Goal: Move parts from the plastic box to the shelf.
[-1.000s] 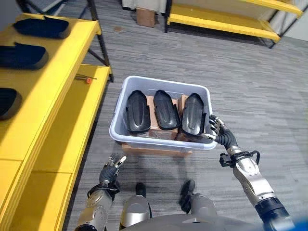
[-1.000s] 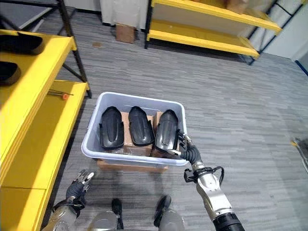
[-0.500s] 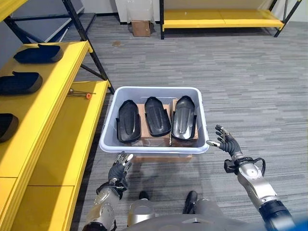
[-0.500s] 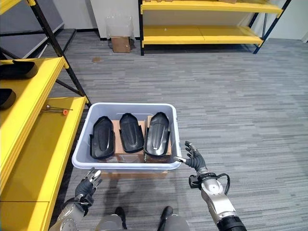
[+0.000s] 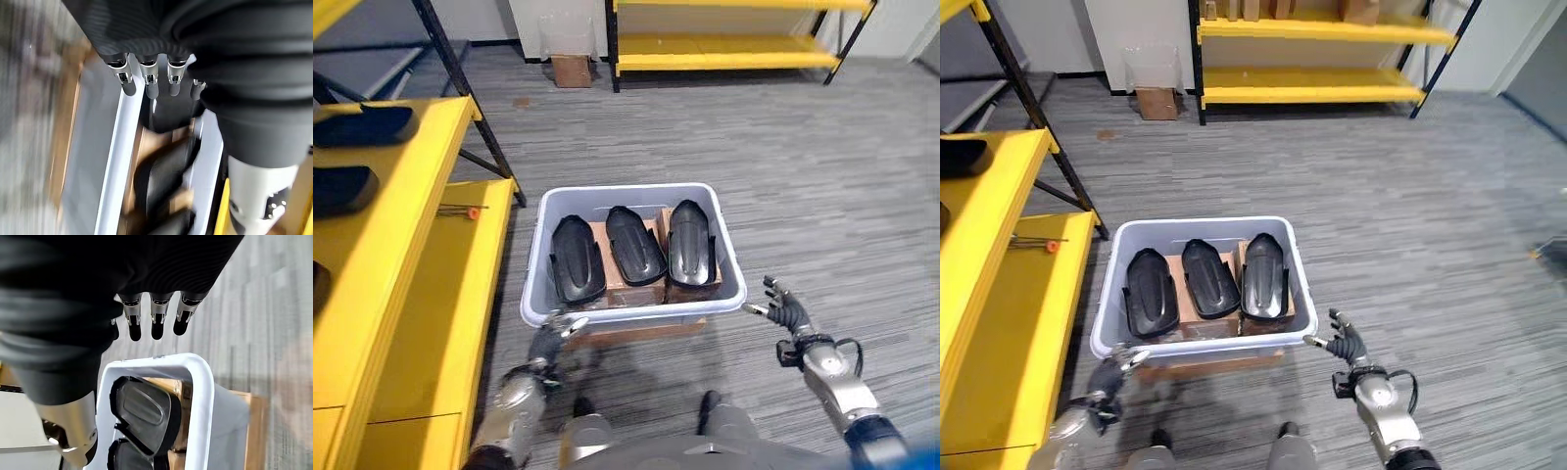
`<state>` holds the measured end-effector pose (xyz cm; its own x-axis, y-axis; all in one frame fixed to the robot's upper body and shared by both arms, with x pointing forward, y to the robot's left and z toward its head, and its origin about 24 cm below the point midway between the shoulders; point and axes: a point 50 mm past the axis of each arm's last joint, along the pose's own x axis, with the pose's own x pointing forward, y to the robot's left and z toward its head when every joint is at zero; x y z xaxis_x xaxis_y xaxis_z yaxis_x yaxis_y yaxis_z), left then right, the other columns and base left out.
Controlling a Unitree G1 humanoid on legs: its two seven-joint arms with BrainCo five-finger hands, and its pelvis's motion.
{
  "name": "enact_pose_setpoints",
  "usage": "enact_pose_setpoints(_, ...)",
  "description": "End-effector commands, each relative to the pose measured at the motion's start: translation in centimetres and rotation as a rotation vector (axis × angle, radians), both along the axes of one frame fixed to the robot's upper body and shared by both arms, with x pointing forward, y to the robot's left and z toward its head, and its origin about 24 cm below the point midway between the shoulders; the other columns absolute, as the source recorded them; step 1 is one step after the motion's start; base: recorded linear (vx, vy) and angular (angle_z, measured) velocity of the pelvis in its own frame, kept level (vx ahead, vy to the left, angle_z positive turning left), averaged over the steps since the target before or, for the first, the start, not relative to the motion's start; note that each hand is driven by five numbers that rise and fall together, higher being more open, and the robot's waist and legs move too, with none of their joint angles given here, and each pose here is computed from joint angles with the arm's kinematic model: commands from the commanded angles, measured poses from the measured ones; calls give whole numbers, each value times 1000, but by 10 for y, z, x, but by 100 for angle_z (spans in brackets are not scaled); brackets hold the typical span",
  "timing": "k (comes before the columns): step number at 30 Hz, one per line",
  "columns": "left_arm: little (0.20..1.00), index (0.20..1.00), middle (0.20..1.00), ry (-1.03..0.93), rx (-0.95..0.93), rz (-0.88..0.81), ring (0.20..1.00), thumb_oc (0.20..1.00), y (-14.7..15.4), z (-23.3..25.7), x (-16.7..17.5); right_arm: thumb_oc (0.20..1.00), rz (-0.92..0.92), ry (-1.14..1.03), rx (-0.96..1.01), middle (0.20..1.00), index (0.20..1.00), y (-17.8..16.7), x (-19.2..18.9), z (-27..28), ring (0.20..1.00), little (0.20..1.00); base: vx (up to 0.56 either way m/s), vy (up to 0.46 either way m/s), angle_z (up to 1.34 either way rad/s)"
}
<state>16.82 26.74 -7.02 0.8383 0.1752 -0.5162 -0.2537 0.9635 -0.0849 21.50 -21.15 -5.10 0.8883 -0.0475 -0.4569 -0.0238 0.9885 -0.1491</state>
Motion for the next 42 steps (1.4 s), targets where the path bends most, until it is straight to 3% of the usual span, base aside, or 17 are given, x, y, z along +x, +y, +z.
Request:
enact_pose_setpoints(1,1000,1000,1000,-148,-43,-22,1000,1000,-15,16,13,1000,-3,-237,-60,1000,1000,-18,38,48,1000,1000,21,-58,3)
enact_pose_setpoints(4,1000,1000,1000,-238,110,58,1000,1000,-7,29,16,1000,-67,-261,-139,1000,1000,-30,42,54,1000,1000,29,-44,1)
enact_pose_setpoints(7,1000,1000,1000,-238,-21,128,1000,1000,-9,28,19,1000,-155,-261,-168,1000,1000,-40,47,58,1000,1000,58,-45,0)
enact_pose_setpoints(9,1000,1000,1000,-251,-86,65,1000,1000,-15,29,23,1000,-169,-275,-178,1000,1000,-41,51,61,1000,1000,14,-63,-1)
enact_pose_setpoints(10,1000,1000,1000,-268,-179,-145,1000,1000,-34,35,30,1000,-171,-324,-200,1000,1000,-49,60,76,1000,1000,-45,-46,0)
enact_pose_setpoints(13,1000,1000,1000,-319,-232,-279,1000,1000,-47,50,40,1000,-146,-394,-271,1000,1000,-59,76,104,1000,1000,-91,7,2)
enact_pose_setpoints(19,1000,1000,1000,-491,-221,-424,1000,1000,-60,96,70,1000,-187,-480,-291,1000,1000,-67,113,154,1000,1000,-133,18,-5)
enact_pose_setpoints(22,1000,1000,1000,-582,-196,-374,1000,1000,-60,118,81,1000,-205,-512,-319,1000,1000,-69,126,174,1000,1000,-147,15,3)
enact_pose_setpoints(25,1000,1000,1000,-725,-335,-385,1000,1000,-66,147,91,1000,-198,-550,-362,1000,1000,-71,138,196,1000,1000,-212,15,4)
enact_pose_setpoints(29,1000,1000,1000,-891,-726,-463,1000,1000,-92,191,93,1000,-143,-683,-529,1000,1000,-53,150,230,1000,1000,-187,14,11)
enact_pose_setpoints(33,1000,1000,1000,-946,-917,-408,1000,1000,-97,204,95,1000,-110,-756,-653,1000,1000,-35,154,244,1000,1000,-91,12,3)
enact_pose_setpoints(38,1000,1000,1000,-1031,-943,-349,1000,1000,-94,217,97,1000,-105,-845,-786,1000,1000,-14,158,254,1000,1000,-27,4,-2)
enact_pose_setpoints(42,1000,1000,1000,-1060,-938,-270,1000,1000,-86,219,99,1000,-129,-991,-1069,1000,1000,-1,155,268,1000,1000,-8,7,2)
